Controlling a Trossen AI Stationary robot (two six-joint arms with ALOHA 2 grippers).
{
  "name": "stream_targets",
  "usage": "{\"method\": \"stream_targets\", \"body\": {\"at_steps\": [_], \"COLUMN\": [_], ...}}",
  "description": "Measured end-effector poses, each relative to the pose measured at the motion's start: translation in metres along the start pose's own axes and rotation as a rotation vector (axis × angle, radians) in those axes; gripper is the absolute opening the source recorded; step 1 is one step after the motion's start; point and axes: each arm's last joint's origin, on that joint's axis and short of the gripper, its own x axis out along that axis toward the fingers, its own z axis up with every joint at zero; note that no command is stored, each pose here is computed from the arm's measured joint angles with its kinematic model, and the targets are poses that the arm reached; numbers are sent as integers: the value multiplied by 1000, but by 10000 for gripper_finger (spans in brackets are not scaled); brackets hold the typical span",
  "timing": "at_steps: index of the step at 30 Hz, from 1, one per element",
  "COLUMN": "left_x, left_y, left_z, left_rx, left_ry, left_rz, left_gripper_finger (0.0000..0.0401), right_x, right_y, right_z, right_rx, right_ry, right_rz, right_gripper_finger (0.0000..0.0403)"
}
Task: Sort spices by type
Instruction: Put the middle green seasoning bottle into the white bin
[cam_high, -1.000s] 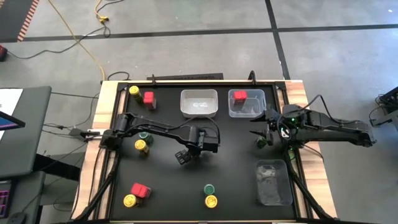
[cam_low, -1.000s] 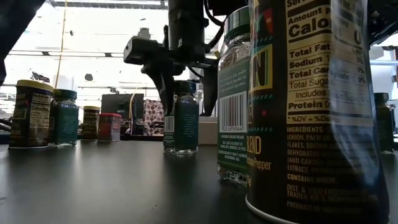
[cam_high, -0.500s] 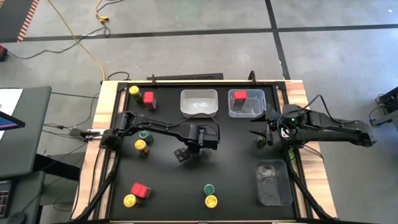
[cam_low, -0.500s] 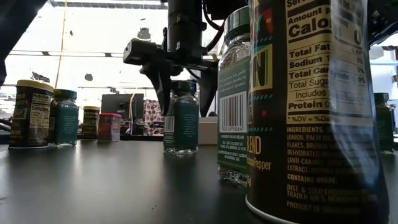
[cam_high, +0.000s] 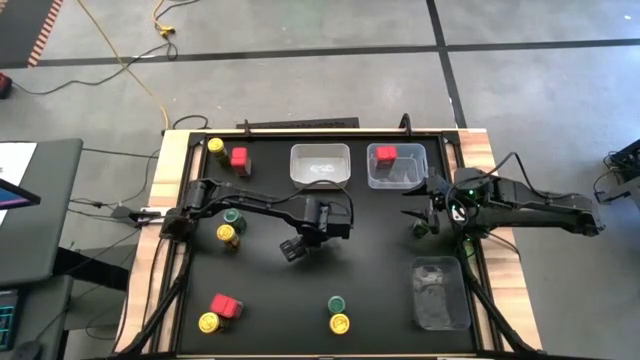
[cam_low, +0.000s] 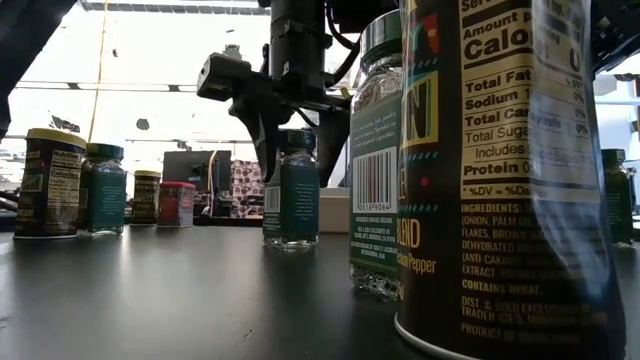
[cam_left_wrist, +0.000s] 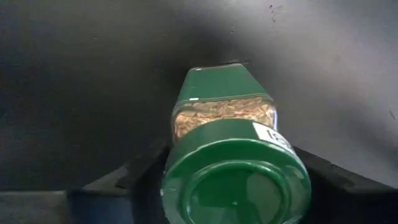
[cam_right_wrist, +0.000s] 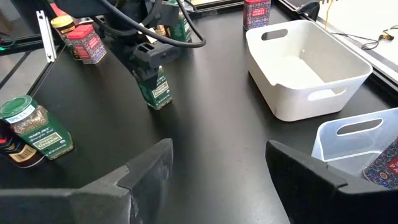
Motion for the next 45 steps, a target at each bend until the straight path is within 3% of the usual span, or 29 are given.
{"method": "stream_targets", "body": {"at_steps": [5,9,13,26,32,41,45], "left_x": [0,0,0,-4,-8,-9,-24], "left_y": [0,0,-2,-38,-52,-57,-60], "left_z": [0,0,0,22,24,35,43], "left_rx": [-2,1,84,638,985,1396,1549], "left_ry": [0,2,19,77,121,52,110], "left_rz": [-1,-4,-8,-182,-307,-329,-321], "left_gripper_finger": [192,192,200,196,201,200,200], "right_x": [0,0,0,0,0,0,0], "right_y": [0,0,0,0,0,0,0], "right_z": [0,0,0,0,0,0,4], "right_rx": [0,0,0,2,2,3,-26], "right_ry": [0,0,0,0,0,-1,-35], "right_rz": [0,0,0,0,0,0,1], "right_gripper_finger": [286,286,286,286,286,286,286]}}
